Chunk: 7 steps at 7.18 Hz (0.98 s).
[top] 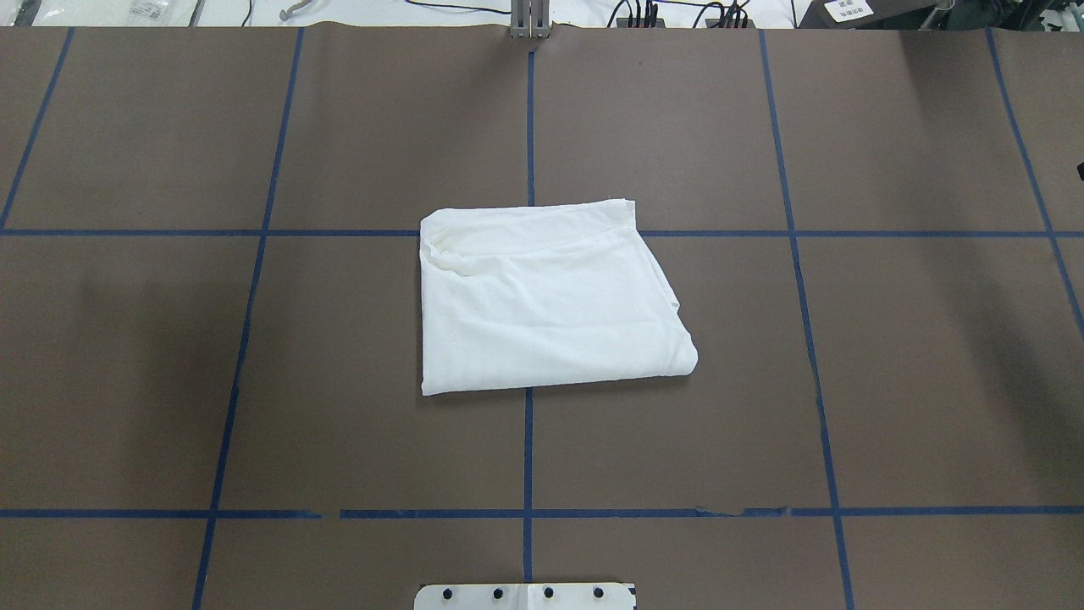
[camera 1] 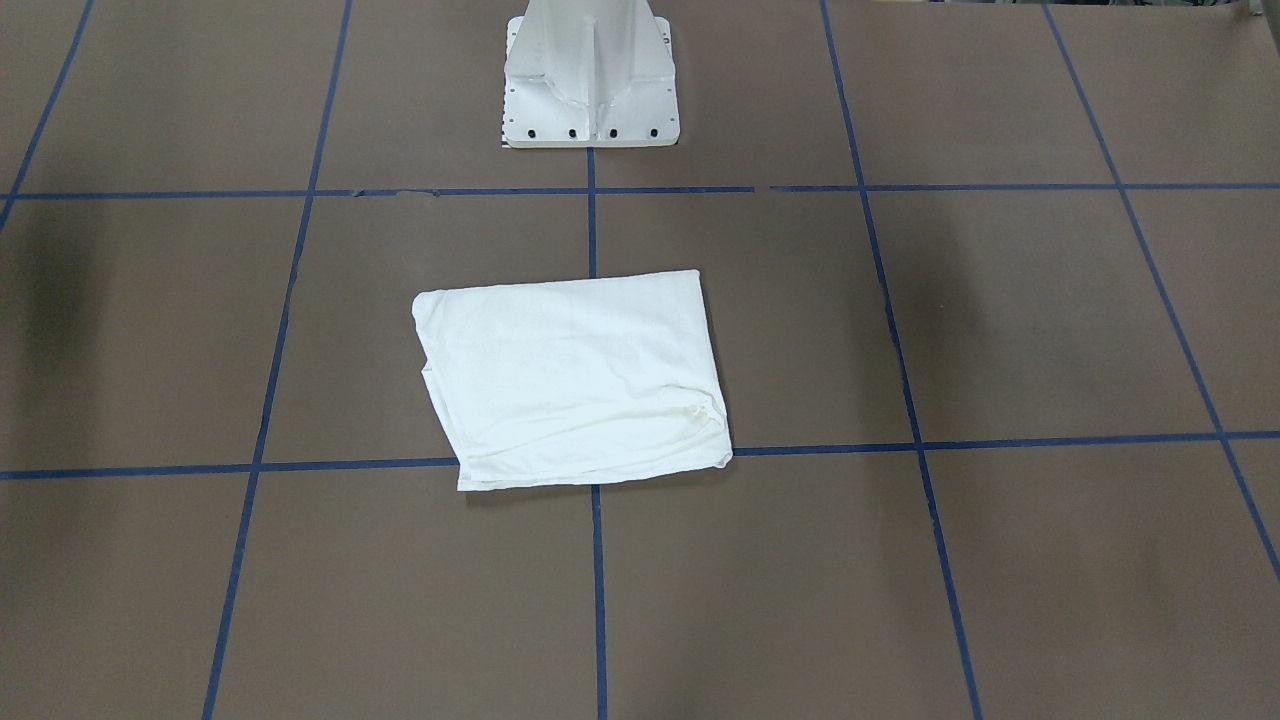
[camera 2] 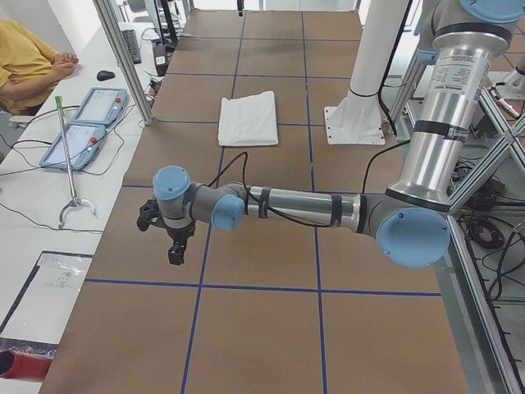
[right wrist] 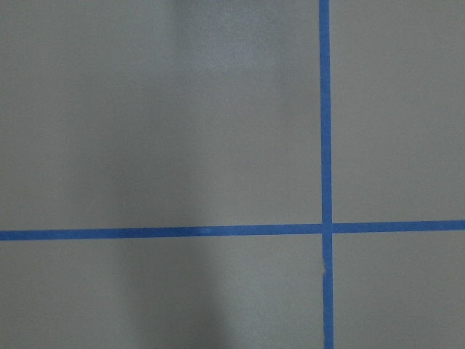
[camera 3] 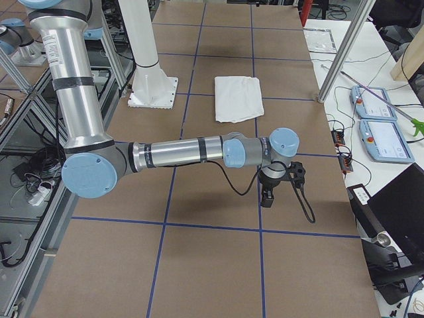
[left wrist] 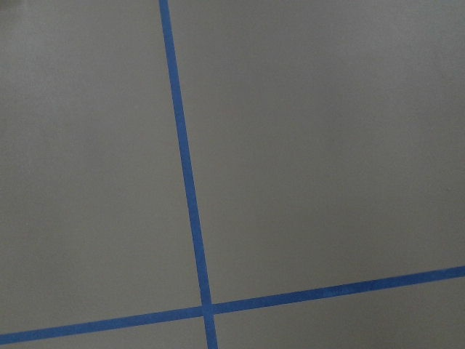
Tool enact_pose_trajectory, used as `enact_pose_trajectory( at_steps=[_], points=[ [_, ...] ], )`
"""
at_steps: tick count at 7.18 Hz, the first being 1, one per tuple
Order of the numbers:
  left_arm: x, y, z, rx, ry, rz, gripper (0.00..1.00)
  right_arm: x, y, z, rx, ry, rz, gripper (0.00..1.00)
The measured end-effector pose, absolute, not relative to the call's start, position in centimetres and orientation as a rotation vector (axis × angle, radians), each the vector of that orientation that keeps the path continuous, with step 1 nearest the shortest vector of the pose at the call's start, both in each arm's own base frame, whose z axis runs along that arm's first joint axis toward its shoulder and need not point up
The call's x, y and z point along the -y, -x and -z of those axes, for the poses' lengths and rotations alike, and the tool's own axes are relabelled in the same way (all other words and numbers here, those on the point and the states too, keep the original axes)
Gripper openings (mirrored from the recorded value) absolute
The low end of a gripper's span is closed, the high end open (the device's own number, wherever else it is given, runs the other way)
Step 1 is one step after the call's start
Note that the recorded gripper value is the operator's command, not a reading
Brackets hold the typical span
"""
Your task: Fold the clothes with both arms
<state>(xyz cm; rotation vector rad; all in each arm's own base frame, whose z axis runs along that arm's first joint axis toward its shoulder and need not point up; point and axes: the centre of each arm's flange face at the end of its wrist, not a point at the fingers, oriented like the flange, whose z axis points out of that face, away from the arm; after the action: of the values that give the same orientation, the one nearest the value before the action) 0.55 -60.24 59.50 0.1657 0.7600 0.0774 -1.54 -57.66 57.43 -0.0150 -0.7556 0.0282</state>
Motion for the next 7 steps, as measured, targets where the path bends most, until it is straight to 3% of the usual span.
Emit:
enact_pose_trajectory(
  at_steps=[4, 7],
  points=[
    [60.3, -1.0, -57.3, -0.773, -0.236, -0.075, 1.00, 57.1, 4.0, -58.5, 0.756, 0.048, 0.006, 1.00],
    [56.8, -0.9, -60.2, -0.795, -0.313, -0.059, 1.00, 57.3, 4.9, -58.2, 0.766, 0.039, 0.028, 1.00]
  ],
)
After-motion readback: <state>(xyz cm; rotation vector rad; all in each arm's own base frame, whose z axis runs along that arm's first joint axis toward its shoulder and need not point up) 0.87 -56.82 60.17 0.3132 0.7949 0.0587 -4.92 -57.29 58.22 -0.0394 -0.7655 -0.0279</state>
